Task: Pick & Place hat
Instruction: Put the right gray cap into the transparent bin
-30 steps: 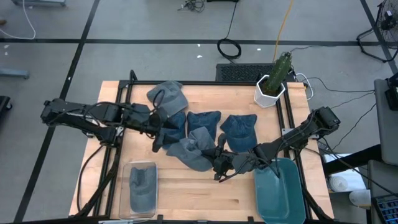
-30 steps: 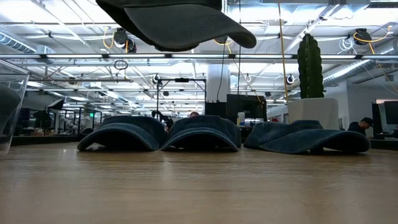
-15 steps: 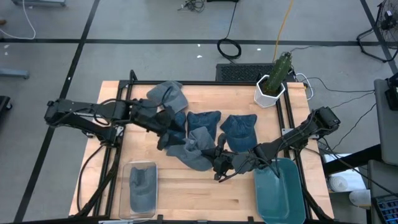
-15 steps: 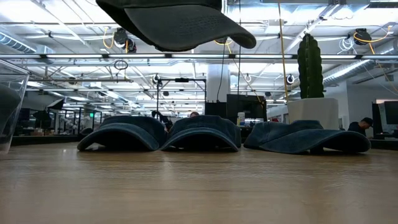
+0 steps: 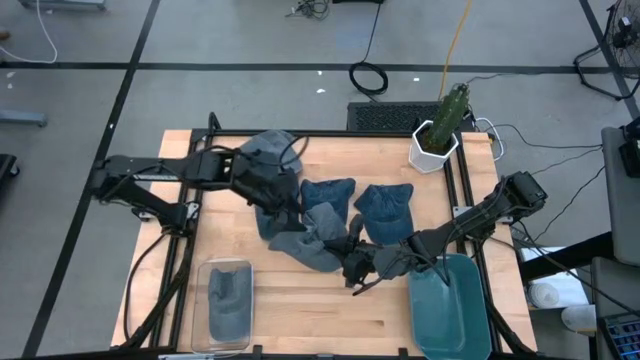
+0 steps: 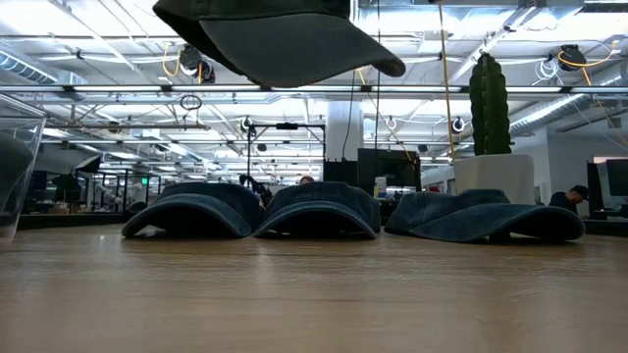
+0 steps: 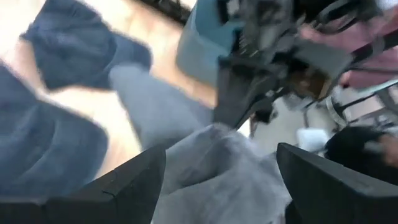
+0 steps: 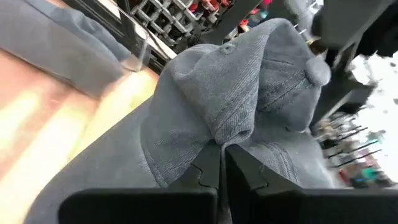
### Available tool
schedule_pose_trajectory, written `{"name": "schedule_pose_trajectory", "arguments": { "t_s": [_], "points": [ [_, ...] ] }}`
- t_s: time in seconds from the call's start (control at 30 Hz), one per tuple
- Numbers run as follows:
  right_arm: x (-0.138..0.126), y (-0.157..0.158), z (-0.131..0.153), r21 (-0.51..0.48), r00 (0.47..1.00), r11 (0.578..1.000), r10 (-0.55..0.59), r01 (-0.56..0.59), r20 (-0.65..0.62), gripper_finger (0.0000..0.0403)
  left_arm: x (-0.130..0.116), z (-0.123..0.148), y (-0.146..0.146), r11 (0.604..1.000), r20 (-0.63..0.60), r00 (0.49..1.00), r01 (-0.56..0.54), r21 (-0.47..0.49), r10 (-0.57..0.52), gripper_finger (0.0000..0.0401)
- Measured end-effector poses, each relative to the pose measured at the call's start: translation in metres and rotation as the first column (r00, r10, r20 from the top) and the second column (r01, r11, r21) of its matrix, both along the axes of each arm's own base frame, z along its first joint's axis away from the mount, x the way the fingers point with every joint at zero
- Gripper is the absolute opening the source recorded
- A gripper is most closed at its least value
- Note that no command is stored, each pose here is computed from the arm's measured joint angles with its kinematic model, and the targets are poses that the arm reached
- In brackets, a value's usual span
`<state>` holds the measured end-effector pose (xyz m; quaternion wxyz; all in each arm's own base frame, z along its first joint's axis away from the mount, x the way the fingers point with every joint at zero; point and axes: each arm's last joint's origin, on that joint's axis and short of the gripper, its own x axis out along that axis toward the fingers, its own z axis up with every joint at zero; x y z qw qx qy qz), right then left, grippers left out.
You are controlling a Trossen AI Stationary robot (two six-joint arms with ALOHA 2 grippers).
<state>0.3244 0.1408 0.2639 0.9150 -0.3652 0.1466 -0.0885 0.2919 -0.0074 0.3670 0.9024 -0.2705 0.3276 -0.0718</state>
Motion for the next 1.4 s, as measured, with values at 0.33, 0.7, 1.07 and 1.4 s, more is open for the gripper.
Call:
{"name": "schedule_pose_trajectory", "arguments": {
  "t_s": [0.33, 0.7, 1.07, 1.4],
  "points": [
    [-0.003, -0.003, 0.003, -0.244, 0.982, 0.953, -0.188, 0.180, -0.011, 0.0000, 0.016, 0.016, 0.002, 1.000, -0.030, 0.999, 0.028, -0.007, -0.028, 0.0319],
    [0.003, -0.014, 0.009, -0.391, 0.979, 0.903, -0.203, 0.177, -0.025, 0.0000, 0.014, 0.015, 0.022, 0.993, -0.097, 0.993, -0.079, -0.088, 0.070, 0.0319],
    [0.003, -0.013, 0.007, -0.383, 0.987, 0.915, -0.156, 0.129, -0.040, 0.0000, 0.010, 0.009, 0.023, 0.995, -0.157, 0.985, -0.080, -0.065, 0.069, 0.0332],
    [0.005, -0.010, 0.012, -0.353, 0.998, 0.933, -0.069, 0.065, 0.000, 0.0000, 0.009, 0.008, 0.025, 0.996, -0.154, 0.984, -0.091, 0.019, 0.092, 0.0319]
  ]
}}
